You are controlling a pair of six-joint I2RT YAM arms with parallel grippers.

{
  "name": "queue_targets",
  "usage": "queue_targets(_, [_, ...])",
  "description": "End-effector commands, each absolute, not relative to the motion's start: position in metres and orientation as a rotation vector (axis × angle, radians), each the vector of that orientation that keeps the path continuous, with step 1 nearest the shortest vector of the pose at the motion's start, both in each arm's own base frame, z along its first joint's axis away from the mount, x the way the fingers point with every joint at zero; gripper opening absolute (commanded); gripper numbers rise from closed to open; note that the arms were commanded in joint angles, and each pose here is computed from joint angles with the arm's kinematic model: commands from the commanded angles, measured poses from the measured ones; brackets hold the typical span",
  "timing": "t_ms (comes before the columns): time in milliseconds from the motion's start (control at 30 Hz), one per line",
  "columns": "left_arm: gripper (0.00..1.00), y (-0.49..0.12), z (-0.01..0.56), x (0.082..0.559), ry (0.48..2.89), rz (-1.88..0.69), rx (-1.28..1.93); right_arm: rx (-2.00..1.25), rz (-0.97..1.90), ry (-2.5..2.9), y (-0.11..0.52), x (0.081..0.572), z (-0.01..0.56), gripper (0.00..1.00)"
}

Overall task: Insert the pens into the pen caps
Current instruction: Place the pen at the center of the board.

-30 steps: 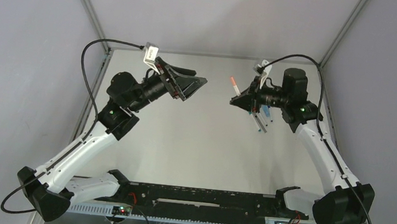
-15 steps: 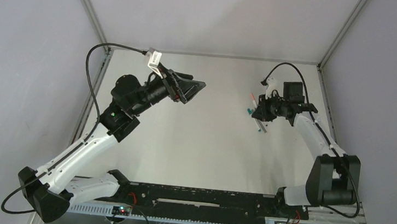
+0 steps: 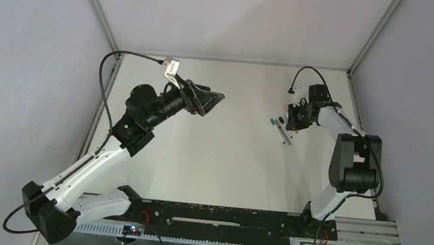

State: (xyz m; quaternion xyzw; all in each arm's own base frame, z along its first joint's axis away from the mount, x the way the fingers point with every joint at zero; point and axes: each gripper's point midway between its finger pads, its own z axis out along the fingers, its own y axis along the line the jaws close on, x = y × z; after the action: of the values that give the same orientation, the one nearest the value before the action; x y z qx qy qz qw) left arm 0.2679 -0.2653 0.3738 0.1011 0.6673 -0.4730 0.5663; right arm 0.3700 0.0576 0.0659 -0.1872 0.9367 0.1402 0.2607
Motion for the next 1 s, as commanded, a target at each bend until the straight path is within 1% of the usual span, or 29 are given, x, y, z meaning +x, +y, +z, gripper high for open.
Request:
queue_targets(0, [0.84,-0.261,0.372,0.271,1.553,-1.088,0.234,-0.499,0.292,2.546,0.044,0.391,0.061,0.10])
queue_targets(200, [0.84,-0.261,0.368,0.272,1.558,-1.089,0.226,-0.488,0.280,2.605,0.039,0.397,0.048,0.14])
queue_targets(733, [0.84,-0.261,0.366,0.273,1.562,-1.091,0.228,-0.481,0.267,2.657,0.036,0.398,0.037,0.30])
queue_targets(967, [0.84,-0.261,0.367,0.273,1.562,-1.093,0.228,-0.485,0.275,2.656,0.037,0.396,0.041,0.32])
